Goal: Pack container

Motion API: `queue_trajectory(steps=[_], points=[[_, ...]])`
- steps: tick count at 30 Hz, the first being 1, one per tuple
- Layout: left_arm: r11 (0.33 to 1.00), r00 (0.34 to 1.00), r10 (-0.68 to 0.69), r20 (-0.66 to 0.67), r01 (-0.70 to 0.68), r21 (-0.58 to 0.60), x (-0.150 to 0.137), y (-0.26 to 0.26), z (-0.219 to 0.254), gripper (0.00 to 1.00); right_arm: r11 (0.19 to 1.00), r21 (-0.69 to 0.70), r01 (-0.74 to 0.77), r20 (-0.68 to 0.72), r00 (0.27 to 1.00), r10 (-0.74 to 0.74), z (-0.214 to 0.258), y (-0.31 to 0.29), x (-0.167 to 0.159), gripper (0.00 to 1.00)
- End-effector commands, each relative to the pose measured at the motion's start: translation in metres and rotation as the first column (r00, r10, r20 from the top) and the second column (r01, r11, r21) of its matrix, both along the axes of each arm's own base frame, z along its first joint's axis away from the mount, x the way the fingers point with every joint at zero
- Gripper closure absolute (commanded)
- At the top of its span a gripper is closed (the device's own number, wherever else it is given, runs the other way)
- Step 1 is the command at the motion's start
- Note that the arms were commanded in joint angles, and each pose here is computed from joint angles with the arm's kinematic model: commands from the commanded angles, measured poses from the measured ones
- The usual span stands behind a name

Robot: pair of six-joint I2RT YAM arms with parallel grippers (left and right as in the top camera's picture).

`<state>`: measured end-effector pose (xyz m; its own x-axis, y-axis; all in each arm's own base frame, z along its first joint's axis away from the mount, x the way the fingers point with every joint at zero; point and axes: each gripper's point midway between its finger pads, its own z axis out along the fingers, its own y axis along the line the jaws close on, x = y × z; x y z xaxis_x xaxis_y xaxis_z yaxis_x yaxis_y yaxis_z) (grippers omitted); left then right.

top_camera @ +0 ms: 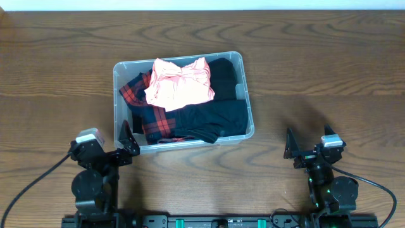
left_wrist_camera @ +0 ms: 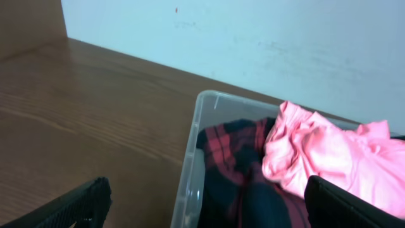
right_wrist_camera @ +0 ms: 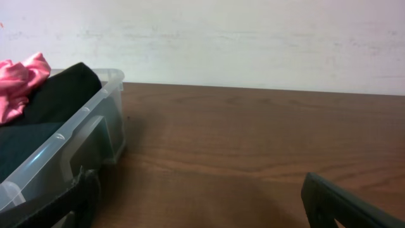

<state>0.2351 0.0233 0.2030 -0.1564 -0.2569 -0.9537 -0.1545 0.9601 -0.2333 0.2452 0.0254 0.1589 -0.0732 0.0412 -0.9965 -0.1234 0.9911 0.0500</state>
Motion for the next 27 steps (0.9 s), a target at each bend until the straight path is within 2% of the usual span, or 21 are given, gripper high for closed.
queue_trajectory(steps=[1, 12, 22, 27], points=[[1.000, 0.999, -0.020, 0.032, 0.019, 0.012, -0.001, -0.003, -0.003, 0.02, 1.000, 0.013, 0.008, -0.001, 1.000, -0.008, 0.000, -0.002, 0.000, 0.01], [0.999, 0.993, -0.045, 0.108, 0.043, 0.015, 0.002, -0.007, -0.022, 0.02, 1.000, 0.013, 0.008, -0.001, 1.000, -0.008, 0.000, -0.002, 0.000, 0.01], [0.999, 0.999, -0.044, 0.016, 0.044, 0.006, 0.006, -0.007, -0.067, 0.02, 1.000, 0.013, 0.008, -0.001, 1.000, -0.008, 0.000, -0.002, 0.000, 0.01], [0.999, 0.999, -0.044, 0.027, 0.043, 0.008, 0.007, -0.007, -0.065, 0.02, 1.000, 0.013, 0.008, -0.001, 1.000, -0.008, 0.000, -0.002, 0.000, 0.01]])
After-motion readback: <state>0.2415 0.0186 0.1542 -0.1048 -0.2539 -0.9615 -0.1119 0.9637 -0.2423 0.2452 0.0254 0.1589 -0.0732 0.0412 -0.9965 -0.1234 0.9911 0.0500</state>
